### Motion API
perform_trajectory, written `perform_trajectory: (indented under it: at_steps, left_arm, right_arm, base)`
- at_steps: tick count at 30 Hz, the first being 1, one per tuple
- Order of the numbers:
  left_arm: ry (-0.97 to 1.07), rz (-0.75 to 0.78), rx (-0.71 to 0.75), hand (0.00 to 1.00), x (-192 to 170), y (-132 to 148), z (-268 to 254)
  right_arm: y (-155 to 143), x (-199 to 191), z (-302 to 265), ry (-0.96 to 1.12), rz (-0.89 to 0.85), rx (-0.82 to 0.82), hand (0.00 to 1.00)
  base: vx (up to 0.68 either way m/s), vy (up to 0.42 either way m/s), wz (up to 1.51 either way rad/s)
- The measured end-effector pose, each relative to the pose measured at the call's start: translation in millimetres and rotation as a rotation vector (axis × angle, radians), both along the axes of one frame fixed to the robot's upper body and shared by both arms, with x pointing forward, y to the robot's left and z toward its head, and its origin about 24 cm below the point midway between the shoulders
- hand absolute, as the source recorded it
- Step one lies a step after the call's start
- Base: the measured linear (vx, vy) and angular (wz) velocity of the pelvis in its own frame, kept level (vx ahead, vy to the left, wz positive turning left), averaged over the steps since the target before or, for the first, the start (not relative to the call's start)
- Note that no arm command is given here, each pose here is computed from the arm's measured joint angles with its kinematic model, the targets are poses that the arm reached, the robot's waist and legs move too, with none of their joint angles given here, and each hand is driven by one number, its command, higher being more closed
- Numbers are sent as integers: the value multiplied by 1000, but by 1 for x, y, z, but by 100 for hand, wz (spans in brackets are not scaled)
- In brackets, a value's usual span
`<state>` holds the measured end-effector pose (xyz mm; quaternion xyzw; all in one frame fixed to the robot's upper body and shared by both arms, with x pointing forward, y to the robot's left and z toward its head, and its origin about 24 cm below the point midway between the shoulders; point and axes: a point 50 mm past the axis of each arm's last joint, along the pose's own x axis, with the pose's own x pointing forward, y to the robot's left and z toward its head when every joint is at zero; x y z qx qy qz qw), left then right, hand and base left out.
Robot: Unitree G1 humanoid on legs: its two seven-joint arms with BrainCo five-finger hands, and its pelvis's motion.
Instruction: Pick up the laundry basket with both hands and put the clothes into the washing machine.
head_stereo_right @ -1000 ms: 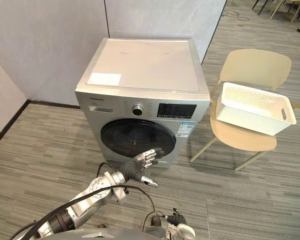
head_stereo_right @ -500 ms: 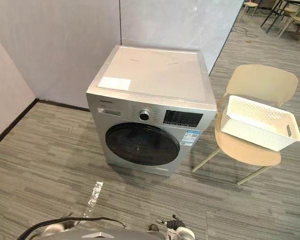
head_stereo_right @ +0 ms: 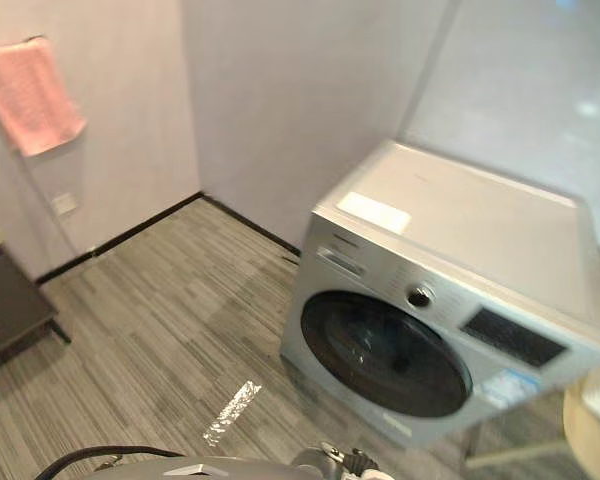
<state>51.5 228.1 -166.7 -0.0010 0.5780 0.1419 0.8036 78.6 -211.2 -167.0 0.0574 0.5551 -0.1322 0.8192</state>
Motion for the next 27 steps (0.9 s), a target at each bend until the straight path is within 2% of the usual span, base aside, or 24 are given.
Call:
perform_trajectory:
  at_steps: [8,11,14,18,20,23,27]
  left_arm:
    - [-108,83,11,0,21,-2,6]
    - [-113,88,19,0,21,0,7]
    - [-90,112,14,0,14,-6,4]
    - [-109,103,1,0,26,-10,4]
    - [-116,71,-5,0,31,-14,4]
    - [-102,25,-4,0,29,-17,3]
    - [-54,-65,65,0,21,4,5]
  right_arm:
    - [6,9,3,-40,60,-1,0]
    - [8,11,3,-35,103,-4,0]
    - [-3,19,6,-39,129,-33,0]
    - [-7,22,7,-45,168,-25,0]
    - [-12,16,6,-20,161,-8,0]
    - [-16,17,7,-46,52,-50,0]
    - [14,24,3,-69,13,24,0]
  base:
    - [233,-112,95]
    - [379,-358,44]
    - [460,-453,29]
    - [351,-369,84]
    - [217,-192,71]
    - [134,-41,70]
    - [53,-6,36]
